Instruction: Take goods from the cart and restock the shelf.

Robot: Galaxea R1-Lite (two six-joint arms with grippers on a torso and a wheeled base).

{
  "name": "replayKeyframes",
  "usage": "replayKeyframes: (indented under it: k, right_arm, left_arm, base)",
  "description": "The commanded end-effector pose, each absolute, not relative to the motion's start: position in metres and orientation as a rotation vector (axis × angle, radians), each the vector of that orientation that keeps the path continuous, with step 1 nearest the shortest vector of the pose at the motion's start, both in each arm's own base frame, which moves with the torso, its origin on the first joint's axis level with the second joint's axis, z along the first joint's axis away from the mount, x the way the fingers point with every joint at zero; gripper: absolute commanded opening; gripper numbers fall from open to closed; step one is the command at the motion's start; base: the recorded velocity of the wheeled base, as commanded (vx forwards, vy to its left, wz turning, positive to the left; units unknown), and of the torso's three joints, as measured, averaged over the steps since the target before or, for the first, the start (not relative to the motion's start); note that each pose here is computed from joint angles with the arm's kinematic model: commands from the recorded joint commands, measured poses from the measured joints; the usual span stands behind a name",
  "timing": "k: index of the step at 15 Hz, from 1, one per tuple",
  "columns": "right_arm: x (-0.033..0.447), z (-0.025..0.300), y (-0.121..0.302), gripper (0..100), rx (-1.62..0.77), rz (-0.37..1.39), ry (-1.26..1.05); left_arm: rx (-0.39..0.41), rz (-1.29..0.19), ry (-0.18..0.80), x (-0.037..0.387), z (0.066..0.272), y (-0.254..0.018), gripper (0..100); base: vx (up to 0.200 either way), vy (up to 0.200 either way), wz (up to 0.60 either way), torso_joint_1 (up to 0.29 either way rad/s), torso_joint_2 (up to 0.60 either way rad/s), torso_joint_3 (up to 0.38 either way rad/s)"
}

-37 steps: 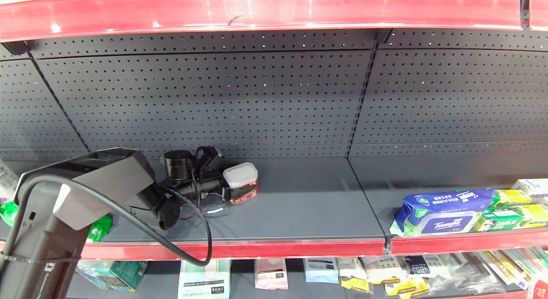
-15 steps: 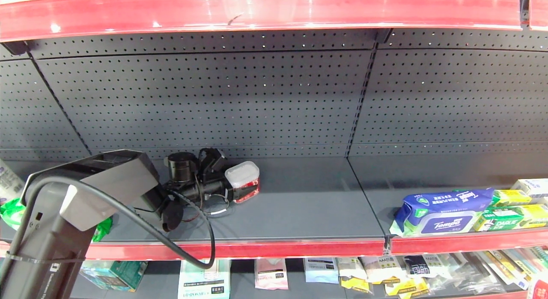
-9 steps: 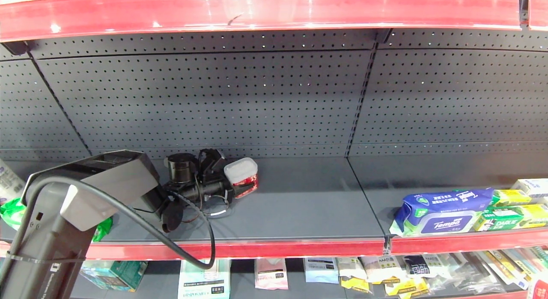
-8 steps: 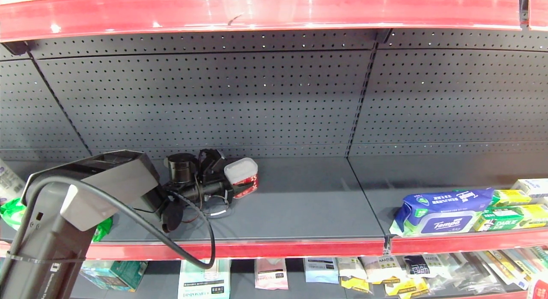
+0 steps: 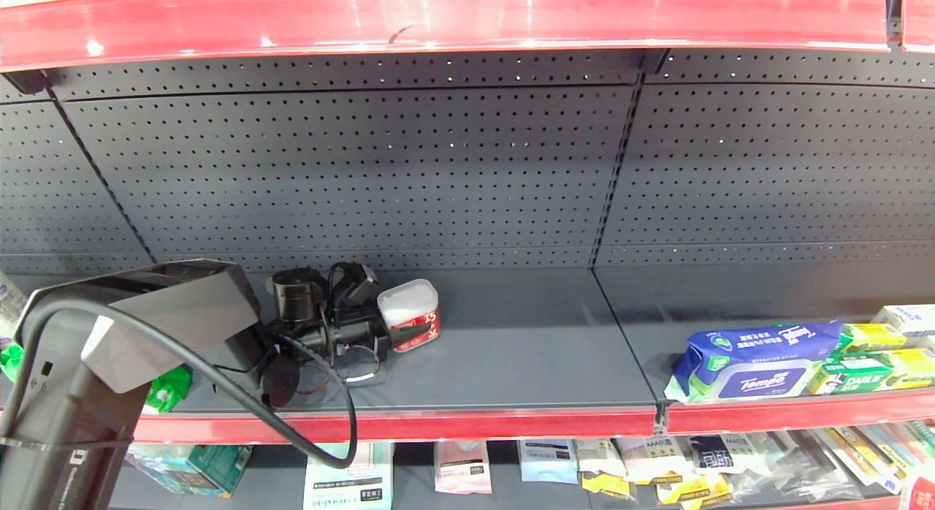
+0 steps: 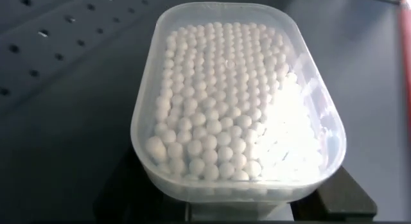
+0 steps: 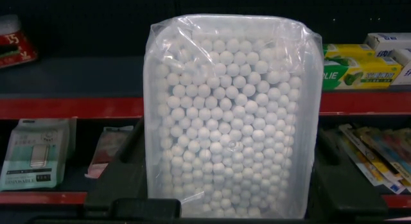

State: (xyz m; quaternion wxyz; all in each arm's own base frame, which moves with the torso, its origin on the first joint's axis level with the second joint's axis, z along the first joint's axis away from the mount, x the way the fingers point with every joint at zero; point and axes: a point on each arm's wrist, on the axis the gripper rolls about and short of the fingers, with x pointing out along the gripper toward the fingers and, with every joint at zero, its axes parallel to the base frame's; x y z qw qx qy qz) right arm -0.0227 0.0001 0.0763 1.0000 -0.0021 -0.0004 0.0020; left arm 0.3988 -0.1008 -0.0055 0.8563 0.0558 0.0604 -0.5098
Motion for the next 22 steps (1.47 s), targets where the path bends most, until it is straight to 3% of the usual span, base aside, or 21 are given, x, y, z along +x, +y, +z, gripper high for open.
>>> replayKeyframes:
  k: [1,6,15,22]
  right_arm:
    - [-0.023,0.076,0.0,0,-0.005,0.005,-0.002]
    - [-0.023,0.076,0.0,0,-0.005,0.006,-0.002]
    - [-0.023,0.076,0.0,0,-0.005,0.005,-0.002]
    - [-0.023,0.076,0.0,0,-0.005,0.005,-0.002]
  left_arm:
    - [0.112,-1.087,0.135,0.382,0.009,-0.095,0]
    - [0.14,-1.114,0.115,0.364,0.018,-0.091,0]
    - [0.175,-1.097,0.157,0.339,-0.004,-0.073,0]
    - [0.166,-1.132,0.164,0.334,-0.008,-0.073,0]
  base:
    - [0.0,0.0,0.0,0.0,0.0,0.0]
    - [0.0,0.0,0.0,0.0,0.0,0.0]
    - [0.0,0.0,0.0,0.0,0.0,0.0]
    - [0.0,0.0,0.0,0.0,0.0,0.0]
